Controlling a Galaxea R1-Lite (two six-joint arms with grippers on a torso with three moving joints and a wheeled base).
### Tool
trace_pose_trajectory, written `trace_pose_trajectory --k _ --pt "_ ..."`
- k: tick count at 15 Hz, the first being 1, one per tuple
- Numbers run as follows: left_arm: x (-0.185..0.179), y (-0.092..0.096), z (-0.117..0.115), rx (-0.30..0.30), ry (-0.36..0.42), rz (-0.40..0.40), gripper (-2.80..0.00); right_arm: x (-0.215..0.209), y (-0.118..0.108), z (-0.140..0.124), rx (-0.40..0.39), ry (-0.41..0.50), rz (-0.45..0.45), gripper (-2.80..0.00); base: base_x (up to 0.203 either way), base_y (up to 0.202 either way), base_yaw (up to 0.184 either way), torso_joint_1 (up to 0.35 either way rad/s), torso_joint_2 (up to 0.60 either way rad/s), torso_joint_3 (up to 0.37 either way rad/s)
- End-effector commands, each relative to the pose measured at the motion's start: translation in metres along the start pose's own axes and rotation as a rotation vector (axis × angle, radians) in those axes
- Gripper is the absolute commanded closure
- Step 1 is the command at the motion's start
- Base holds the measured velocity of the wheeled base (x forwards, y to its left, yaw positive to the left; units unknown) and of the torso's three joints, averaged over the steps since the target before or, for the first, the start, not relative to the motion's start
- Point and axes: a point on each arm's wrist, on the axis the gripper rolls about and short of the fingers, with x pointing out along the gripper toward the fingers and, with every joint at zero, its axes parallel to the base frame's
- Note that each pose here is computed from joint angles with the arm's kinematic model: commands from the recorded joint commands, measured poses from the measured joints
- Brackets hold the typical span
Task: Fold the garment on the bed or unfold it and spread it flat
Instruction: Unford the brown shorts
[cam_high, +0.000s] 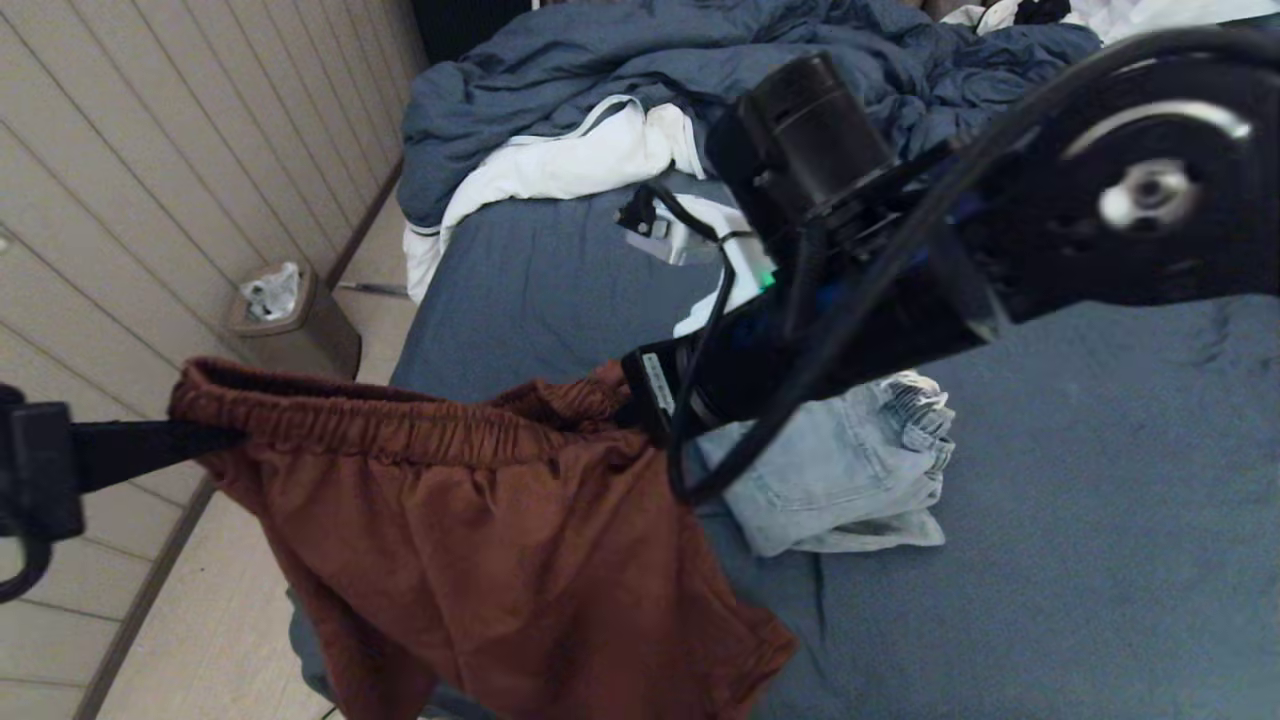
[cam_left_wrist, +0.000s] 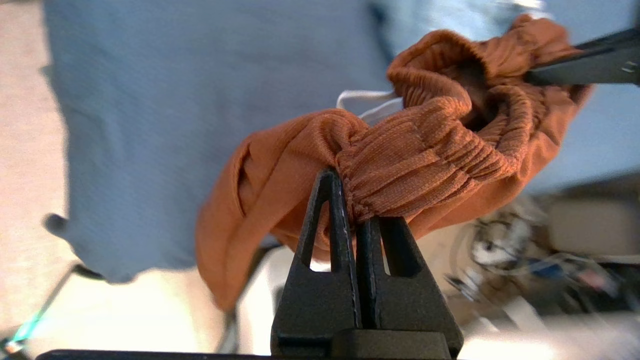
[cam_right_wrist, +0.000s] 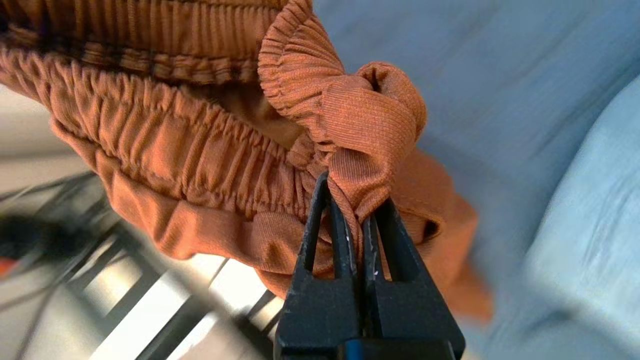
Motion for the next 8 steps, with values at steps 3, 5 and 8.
trace_pose_trajectory --k 3,5,8 --pt "0.088 0.067 0.003 -0.073 0.079 0.099 0.0 0.078 -0.044 0.006 0.007 -0.018 -0.076 0.0 0.0 0.0 0.0 0.0 0.0 0.0" --pt "0.115 0.095 0.006 -0.058 0.013 0.129 0.0 0.089 -0.062 0.013 0.02 -0.093 -0.112 0.0 0.0 0.0 0.0 0.0 0.0 0.0" --pt "0.148 0.121 0.009 -0.02 -0.08 0.14 0.0 0.099 -0.088 0.019 0.004 -0.177 -0.212 0.0 0.0 0.0 0.0 0.0 0.0 0.0"
